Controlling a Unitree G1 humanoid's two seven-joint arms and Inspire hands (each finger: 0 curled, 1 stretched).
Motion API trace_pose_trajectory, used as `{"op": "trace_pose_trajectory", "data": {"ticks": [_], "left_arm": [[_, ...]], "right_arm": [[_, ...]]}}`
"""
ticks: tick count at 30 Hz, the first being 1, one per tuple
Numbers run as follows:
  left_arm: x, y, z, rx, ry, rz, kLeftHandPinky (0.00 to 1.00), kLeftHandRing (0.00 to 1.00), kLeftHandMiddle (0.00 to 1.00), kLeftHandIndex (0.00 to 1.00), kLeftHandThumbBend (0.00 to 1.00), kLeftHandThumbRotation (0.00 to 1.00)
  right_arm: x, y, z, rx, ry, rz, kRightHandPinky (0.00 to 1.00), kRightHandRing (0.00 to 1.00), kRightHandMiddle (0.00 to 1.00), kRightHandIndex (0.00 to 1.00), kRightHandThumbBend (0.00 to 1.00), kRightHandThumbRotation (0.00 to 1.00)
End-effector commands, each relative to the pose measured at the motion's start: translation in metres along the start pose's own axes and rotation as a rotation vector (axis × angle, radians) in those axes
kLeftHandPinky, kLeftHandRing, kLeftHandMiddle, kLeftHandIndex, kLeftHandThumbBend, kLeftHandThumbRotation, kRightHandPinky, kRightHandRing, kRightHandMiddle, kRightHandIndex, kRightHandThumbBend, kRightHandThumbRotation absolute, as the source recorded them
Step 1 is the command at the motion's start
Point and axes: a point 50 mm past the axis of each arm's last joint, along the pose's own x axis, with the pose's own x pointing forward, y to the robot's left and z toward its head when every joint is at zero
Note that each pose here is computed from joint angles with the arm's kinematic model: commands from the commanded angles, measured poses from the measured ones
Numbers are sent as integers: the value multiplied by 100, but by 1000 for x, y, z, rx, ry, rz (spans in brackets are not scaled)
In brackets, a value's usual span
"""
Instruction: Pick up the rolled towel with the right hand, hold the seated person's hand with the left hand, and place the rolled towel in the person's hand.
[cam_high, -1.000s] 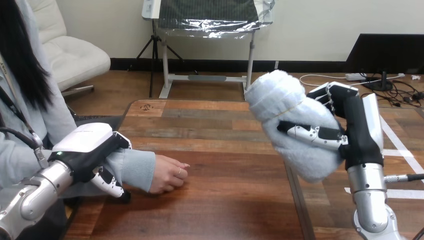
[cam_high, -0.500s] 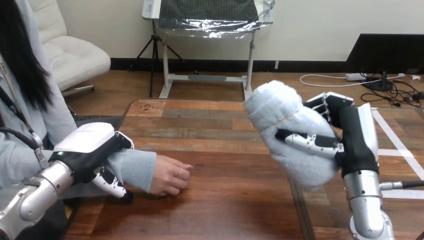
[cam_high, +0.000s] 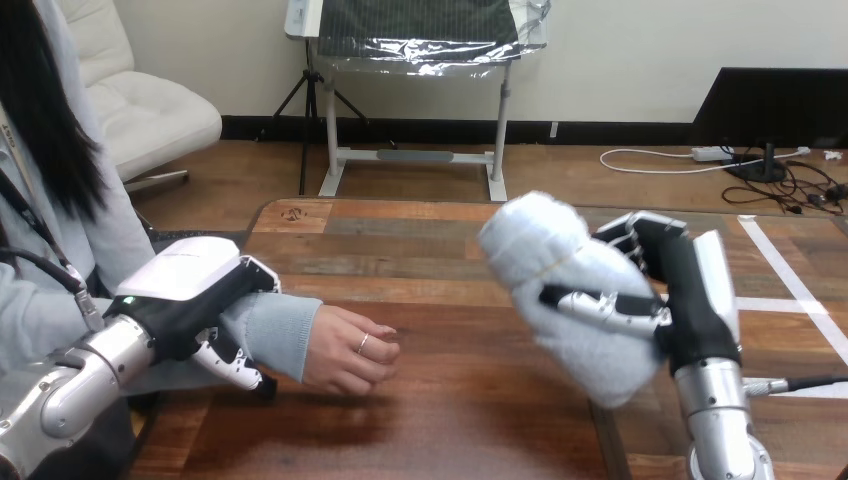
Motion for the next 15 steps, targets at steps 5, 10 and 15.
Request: {"op": "trace_pose_trajectory", "data": {"ticks": [5, 10, 15], "left_arm": [[14, 39, 25, -1, -160, 187, 28, 31, 37, 41, 96, 15], [14, 41, 27, -3, -180, 194, 28, 31, 37, 41, 96, 16], [13, 43, 29, -10, -196, 205, 27, 30, 36, 40, 97, 15]], "right_arm": [[34, 4, 29, -9, -105, 18, 27, 33, 47, 47, 83, 0], [34, 11, 29, -35, -99, 50, 28, 34, 47, 47, 83, 0], [33, 17, 29, -55, -106, 82, 29, 34, 46, 47, 83, 0]]}}
